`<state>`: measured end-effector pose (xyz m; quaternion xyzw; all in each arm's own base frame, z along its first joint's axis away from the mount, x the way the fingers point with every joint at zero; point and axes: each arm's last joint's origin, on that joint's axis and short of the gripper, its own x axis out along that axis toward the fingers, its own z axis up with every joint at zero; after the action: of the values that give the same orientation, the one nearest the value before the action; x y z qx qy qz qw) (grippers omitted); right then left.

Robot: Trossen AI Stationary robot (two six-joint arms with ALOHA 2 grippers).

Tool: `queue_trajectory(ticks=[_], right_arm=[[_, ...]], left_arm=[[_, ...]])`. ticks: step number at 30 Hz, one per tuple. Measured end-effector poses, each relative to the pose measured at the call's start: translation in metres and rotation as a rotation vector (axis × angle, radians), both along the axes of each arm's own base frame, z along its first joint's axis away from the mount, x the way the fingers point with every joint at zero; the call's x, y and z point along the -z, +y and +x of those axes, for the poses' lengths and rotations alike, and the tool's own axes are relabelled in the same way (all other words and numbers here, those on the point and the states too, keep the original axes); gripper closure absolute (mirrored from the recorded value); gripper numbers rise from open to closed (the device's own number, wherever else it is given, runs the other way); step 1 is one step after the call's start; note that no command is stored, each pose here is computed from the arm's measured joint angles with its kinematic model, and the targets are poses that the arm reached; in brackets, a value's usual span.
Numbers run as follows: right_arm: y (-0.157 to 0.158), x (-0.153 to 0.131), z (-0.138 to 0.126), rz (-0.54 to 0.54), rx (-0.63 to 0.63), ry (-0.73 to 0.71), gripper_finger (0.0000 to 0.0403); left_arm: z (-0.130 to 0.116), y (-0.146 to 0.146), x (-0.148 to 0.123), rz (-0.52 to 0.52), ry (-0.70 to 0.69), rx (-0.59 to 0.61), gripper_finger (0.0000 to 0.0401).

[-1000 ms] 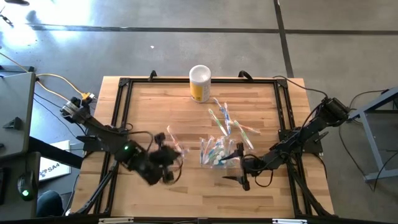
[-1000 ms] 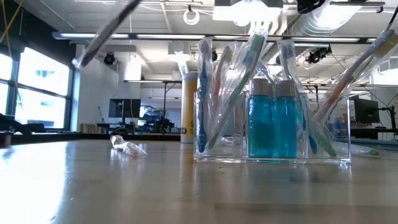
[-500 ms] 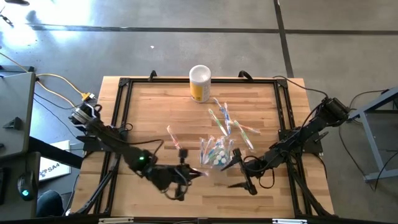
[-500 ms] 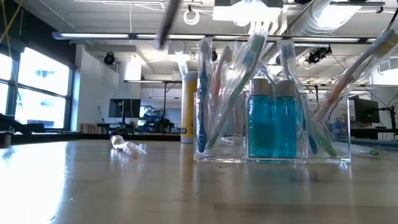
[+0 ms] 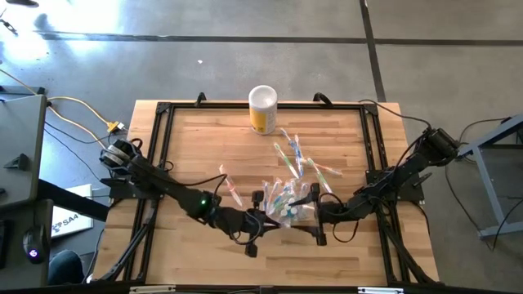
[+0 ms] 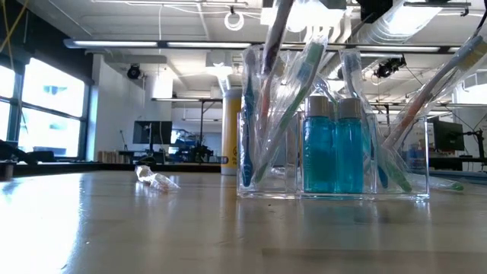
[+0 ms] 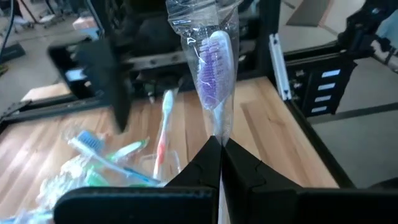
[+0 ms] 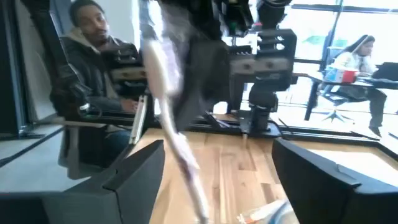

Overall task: Pick & Place toothbrushing station
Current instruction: Put the purple toothbrush in the transparent organizer

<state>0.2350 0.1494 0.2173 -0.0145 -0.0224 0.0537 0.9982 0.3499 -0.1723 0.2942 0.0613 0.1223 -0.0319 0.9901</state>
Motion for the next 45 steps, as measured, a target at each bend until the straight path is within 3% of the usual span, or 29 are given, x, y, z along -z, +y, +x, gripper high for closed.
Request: queue_trajectory(ticks=[10,28,33,41,45], right_arm=[[-0.003,-0.003,0.002,0.064,-0.029,-0.019,0.0148],[-0.014,0.002,0.011,0.06,0.025,0.007,0.0158],[-0.016,0.003,0.012,0.053,0.031,0.016,0.0212],[-0.015,0.004,0.012,0.008,-0.016,0.015,0.0354],[-0.014,0.004,0.012,-0.006,-0.024,0.014,0.0359]], left_arm=[[0.012,0.009,0.005,-0.018,-0.03,-0.019,0.0401],[0.028,0.027,0.014,-0.037,-0.036,-0.02,0.0401],[0.029,0.029,0.014,-0.028,-0.035,-0.026,0.0401],[0.028,0.03,0.015,-0.018,-0.02,-0.034,0.0401],[0.028,0.03,0.016,-0.014,-0.014,-0.039,0.0401]])
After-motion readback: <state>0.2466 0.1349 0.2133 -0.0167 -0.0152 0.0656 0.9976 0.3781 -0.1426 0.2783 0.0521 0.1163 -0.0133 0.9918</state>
